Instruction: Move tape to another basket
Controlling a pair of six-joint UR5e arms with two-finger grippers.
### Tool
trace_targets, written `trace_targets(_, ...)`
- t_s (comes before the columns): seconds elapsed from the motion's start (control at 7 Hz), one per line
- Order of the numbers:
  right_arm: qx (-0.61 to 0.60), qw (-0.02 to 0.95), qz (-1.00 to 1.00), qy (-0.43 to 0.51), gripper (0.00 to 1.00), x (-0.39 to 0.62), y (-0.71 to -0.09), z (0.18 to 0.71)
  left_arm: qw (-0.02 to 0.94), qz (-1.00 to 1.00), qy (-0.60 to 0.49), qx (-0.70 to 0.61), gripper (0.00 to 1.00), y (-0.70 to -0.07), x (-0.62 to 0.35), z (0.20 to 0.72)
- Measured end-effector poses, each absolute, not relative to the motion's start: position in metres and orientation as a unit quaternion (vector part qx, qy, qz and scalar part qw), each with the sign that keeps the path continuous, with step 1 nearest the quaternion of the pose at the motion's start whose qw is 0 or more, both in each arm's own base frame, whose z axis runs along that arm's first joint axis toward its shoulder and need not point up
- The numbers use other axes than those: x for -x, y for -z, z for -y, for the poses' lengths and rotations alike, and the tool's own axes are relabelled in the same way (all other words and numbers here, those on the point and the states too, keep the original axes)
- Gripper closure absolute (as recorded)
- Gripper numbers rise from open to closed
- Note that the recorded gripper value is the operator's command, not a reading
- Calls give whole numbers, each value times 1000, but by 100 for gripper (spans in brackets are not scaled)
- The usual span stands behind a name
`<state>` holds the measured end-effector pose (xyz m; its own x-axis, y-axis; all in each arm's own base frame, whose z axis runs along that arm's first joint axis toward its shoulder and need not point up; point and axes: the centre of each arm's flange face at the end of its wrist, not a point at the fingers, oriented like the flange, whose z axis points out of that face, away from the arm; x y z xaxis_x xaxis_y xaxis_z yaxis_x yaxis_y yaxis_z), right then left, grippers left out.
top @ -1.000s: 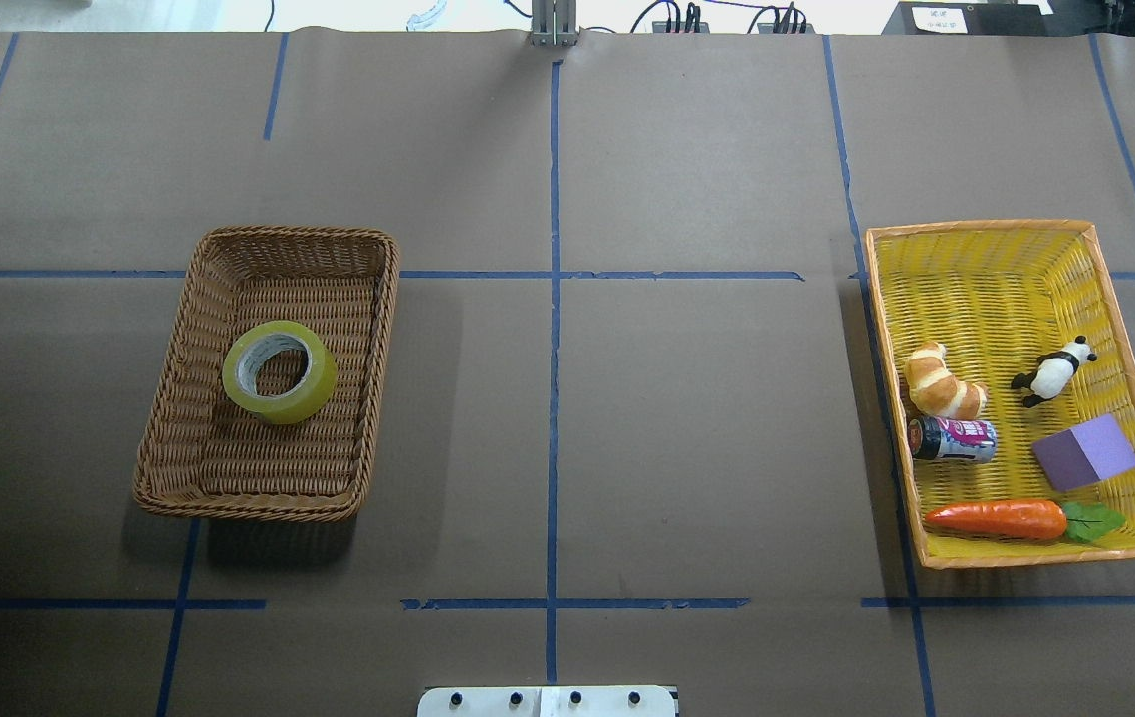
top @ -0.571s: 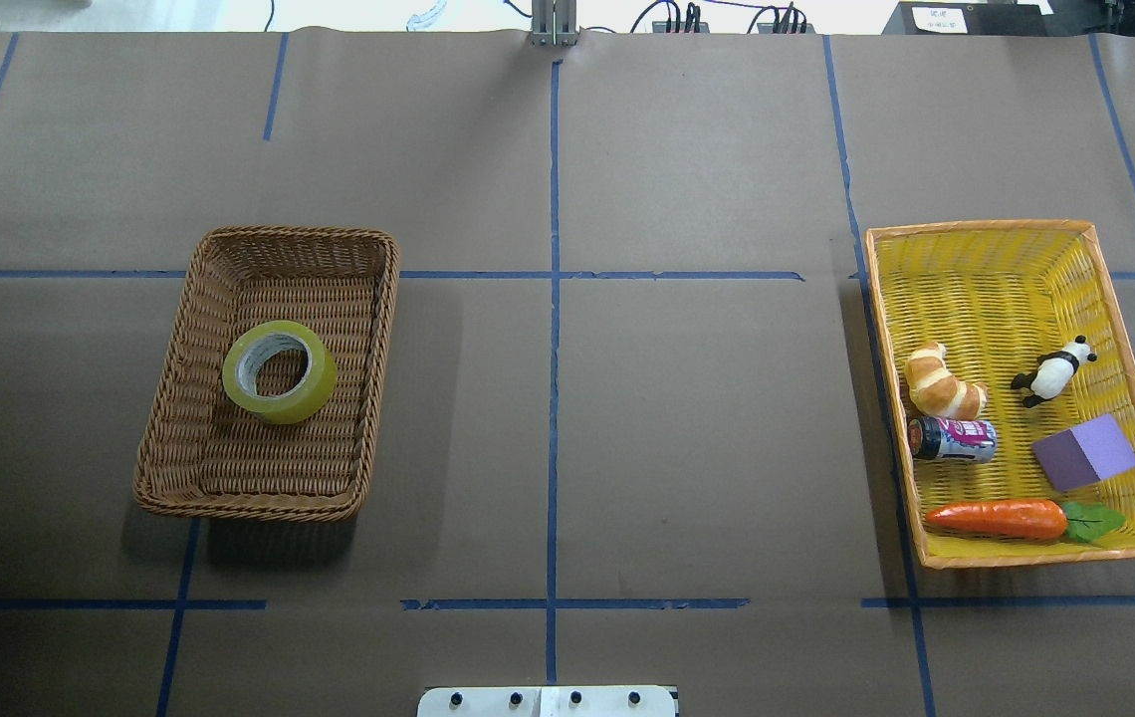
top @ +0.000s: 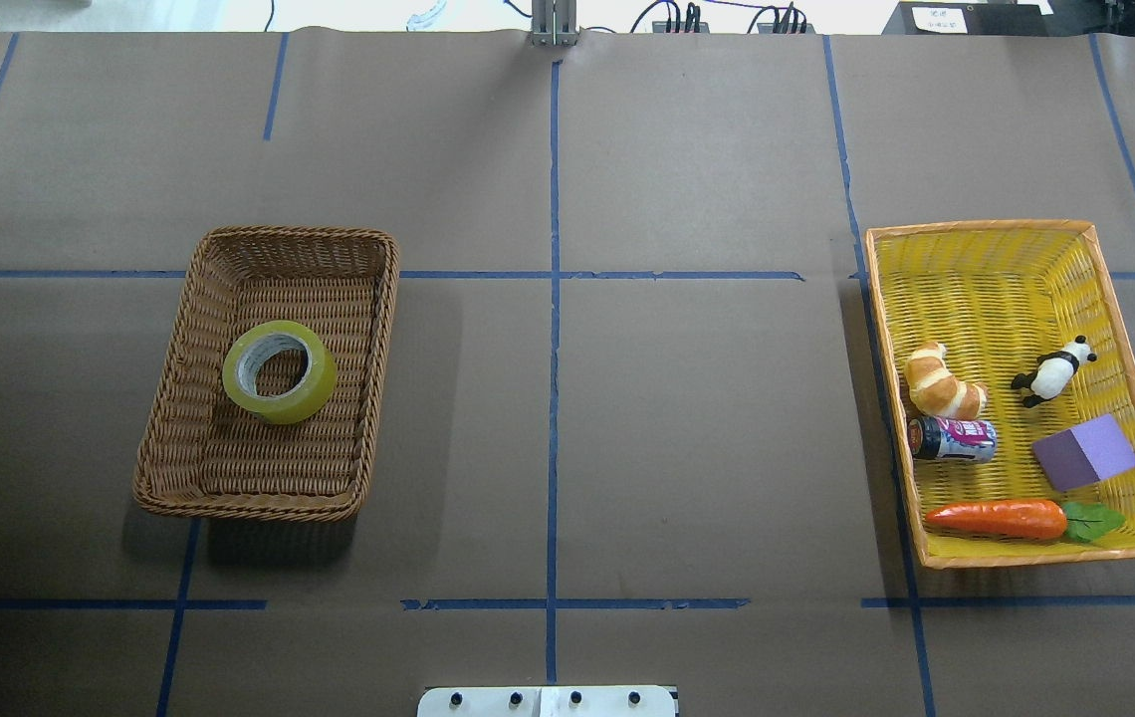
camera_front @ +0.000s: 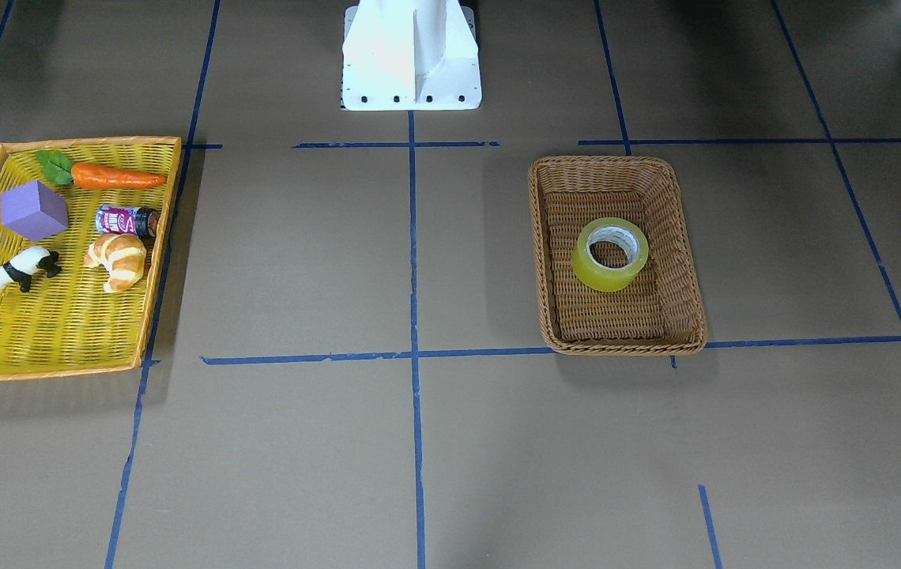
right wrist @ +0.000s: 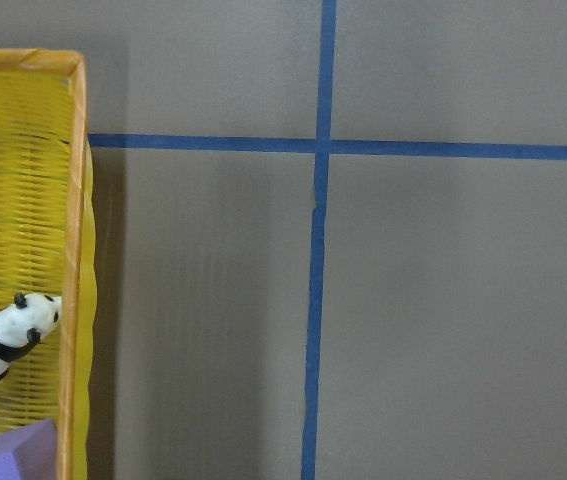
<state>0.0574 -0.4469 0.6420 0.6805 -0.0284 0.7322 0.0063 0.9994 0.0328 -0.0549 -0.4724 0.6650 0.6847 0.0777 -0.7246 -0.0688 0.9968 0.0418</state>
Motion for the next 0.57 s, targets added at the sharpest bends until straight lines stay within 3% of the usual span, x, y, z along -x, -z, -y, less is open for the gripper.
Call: trace_targets(0.57,-15,917,400,10,0,-57,-641,448,918,-395,-41,-7,0,-663,55,474)
